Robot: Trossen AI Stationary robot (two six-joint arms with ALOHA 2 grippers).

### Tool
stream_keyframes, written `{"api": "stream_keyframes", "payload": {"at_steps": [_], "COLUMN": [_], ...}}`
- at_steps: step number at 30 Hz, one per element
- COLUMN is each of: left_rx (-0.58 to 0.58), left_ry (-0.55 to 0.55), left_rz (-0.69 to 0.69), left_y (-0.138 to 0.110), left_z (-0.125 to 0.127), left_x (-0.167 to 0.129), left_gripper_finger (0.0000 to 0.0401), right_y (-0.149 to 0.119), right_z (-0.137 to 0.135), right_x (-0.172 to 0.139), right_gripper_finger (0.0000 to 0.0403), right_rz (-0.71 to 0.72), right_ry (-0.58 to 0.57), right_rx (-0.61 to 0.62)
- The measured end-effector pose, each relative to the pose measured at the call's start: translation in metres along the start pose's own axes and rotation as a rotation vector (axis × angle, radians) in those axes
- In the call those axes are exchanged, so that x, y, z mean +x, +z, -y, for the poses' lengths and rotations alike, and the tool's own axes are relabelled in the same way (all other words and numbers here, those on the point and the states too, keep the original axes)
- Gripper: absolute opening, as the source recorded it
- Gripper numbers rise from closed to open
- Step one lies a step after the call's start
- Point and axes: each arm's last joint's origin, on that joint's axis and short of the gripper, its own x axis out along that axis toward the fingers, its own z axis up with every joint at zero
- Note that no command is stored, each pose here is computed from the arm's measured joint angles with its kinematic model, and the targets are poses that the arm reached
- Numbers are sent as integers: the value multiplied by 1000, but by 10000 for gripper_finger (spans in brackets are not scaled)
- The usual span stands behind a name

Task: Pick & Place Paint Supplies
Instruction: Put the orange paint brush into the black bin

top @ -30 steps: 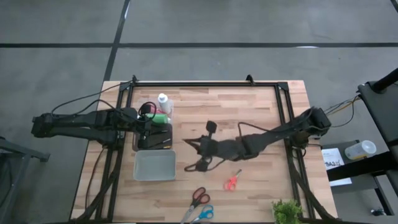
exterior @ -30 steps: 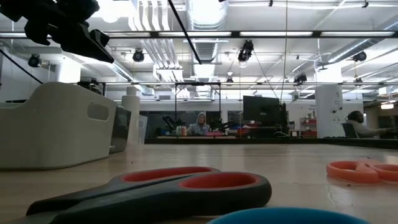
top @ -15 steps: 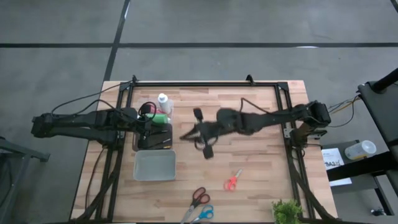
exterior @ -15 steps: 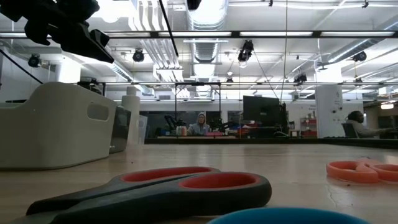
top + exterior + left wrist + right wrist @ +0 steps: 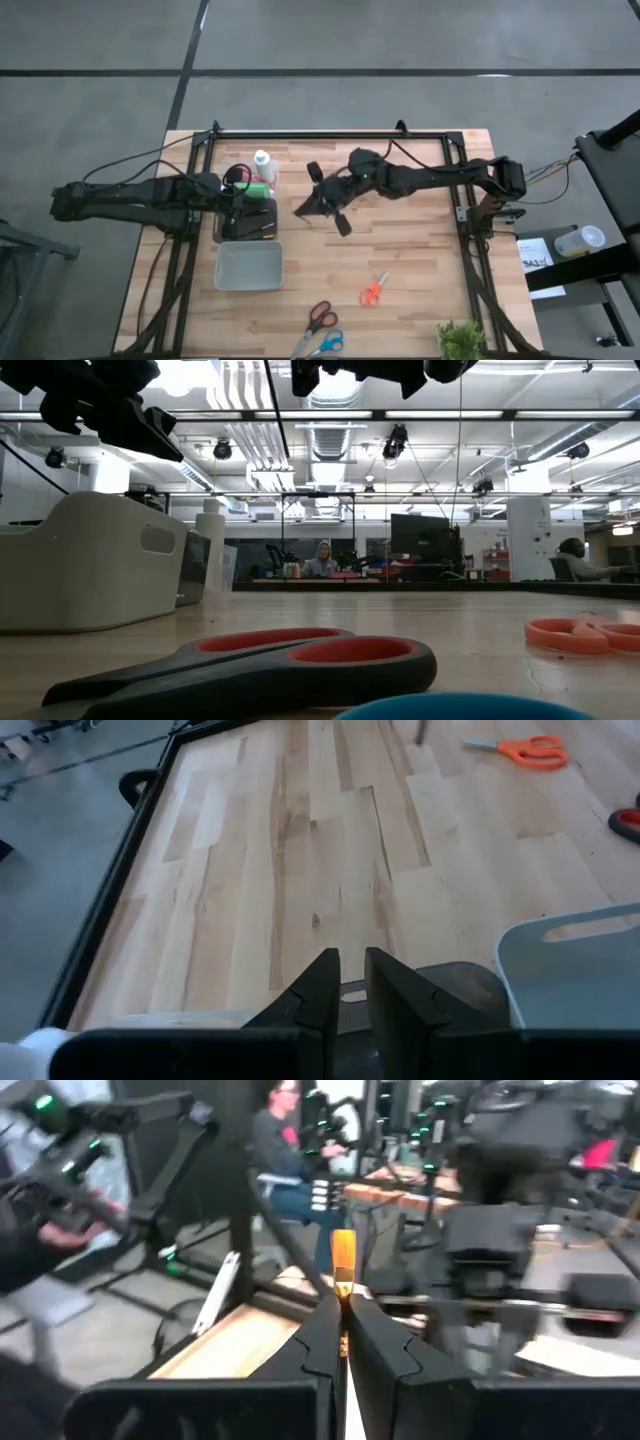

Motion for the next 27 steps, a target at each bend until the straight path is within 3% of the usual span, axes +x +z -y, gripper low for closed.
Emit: {"api": "stream_keyframes", "payload": {"at_steps": [3,5,7,10,12,18,21,24,27], "left_rx": [9,-54,-214,-552,-642,-655,-544,-403,-338], "left_ry": [3,6,0,-9,-12,-48,-70,-96,-140], "left_rz": [2,18,47,108,154,274,322,307,268], "left_y": [0,2,4,10,14,28,37,40,40], "left_z": [0,-1,-1,-3,-4,-3,3,12,22], "left_x": [0,0,0,0,-1,1,8,19,29], "left_gripper_finger": [58,58,58,58,58,58,58,58,58], "right_y": [-5,-6,-5,-3,0,3,-5,-16,-24], "right_z": [-12,-16,-18,-18,-19,-17,-16,-13,-10], "right_x": [5,7,8,8,9,12,16,21,24], "right_gripper_finger": [12,12,13,12,12,12,12,12,12], "right_rz": [-12,-12,-9,22,73,269,291,269,252], "right_ry": [40,53,53,42,38,10,-4,-42,-53], "right_rx": [-47,-26,-14,-48,-78,-81,-71,-39,9]}}
